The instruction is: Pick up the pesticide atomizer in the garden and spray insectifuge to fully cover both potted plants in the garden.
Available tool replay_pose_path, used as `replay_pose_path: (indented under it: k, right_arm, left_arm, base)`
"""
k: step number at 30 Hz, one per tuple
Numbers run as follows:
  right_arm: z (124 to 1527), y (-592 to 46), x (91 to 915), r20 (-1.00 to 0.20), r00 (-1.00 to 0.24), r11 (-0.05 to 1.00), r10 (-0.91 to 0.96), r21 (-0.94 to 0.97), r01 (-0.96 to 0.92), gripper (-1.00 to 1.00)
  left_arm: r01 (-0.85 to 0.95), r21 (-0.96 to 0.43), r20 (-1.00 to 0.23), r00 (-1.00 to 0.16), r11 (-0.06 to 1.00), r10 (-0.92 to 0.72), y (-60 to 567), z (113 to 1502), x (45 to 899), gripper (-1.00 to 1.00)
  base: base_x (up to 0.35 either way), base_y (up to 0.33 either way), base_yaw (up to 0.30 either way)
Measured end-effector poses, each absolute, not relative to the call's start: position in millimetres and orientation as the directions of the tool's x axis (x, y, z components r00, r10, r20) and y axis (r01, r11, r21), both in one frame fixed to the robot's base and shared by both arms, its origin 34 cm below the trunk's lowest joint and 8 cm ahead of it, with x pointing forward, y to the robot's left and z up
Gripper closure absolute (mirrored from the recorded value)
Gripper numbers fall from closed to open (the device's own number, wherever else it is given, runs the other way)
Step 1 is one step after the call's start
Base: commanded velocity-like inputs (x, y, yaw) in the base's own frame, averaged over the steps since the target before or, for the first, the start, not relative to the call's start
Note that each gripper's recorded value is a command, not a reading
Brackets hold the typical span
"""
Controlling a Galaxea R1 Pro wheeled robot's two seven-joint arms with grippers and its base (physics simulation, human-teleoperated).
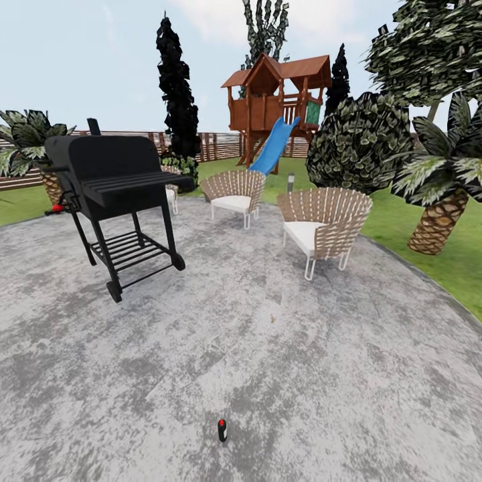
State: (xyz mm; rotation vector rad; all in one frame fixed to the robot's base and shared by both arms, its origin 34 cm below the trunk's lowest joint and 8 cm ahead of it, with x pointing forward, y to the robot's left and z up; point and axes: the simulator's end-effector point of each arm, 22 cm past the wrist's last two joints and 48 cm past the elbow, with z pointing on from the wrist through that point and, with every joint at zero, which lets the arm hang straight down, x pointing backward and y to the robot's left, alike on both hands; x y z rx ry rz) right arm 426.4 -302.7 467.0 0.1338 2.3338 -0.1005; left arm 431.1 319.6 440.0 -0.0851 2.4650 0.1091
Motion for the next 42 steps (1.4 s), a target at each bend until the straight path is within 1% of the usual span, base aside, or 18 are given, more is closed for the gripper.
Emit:
replay_pose_path:
  k: [42]
  right_arm:
    - [384.5, -303.1, 415.2, -0.722, -0.689, 0.992, 0.061, -0.033, 0.123, -1.0]
  left_arm:
    - [-0.089, 0.057, -0.626, -0.779, 0.994, -0.034, 319.6, 357.3, 419.9, -1.0]
  base:
    - [0.0, 0.0, 0.0]
